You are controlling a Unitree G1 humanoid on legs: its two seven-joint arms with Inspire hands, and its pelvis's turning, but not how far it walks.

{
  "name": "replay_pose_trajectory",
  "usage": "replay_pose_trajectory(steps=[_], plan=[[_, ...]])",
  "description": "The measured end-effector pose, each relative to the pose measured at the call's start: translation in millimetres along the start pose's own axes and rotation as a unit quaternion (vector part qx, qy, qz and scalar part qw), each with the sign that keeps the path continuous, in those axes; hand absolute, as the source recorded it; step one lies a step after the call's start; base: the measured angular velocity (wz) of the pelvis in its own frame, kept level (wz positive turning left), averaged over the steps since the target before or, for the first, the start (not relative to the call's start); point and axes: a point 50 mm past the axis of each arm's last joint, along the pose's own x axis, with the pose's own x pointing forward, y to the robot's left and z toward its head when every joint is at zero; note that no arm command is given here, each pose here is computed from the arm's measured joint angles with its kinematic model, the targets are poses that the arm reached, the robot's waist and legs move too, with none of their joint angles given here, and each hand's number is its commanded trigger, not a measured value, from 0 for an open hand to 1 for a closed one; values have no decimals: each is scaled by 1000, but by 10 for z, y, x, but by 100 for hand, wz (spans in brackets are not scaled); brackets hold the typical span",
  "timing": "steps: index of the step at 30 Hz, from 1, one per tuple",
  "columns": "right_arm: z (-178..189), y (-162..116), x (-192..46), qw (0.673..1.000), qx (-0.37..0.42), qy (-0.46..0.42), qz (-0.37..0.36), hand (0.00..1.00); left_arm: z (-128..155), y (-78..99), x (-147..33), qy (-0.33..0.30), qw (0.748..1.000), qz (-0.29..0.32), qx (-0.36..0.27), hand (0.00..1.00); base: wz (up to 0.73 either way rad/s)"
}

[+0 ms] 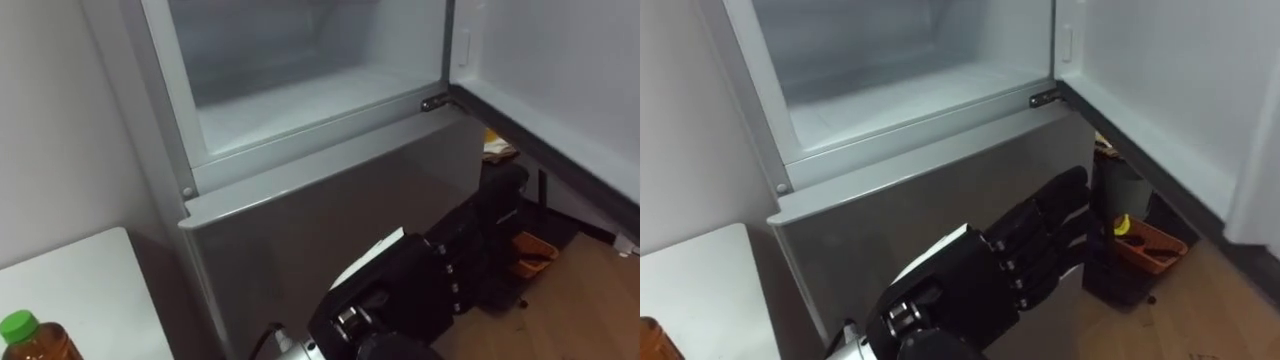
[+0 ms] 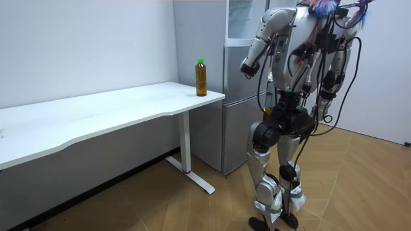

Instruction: Put the bottle in the upper fridge

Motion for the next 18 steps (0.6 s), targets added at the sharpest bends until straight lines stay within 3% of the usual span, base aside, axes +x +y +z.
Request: replay_pose_trajectory(steps=[18], plan=[[-2, 4, 0, 1000, 11, -1, 2, 0, -28, 16, -23, 12, 1000, 1, 2, 0, 0]])
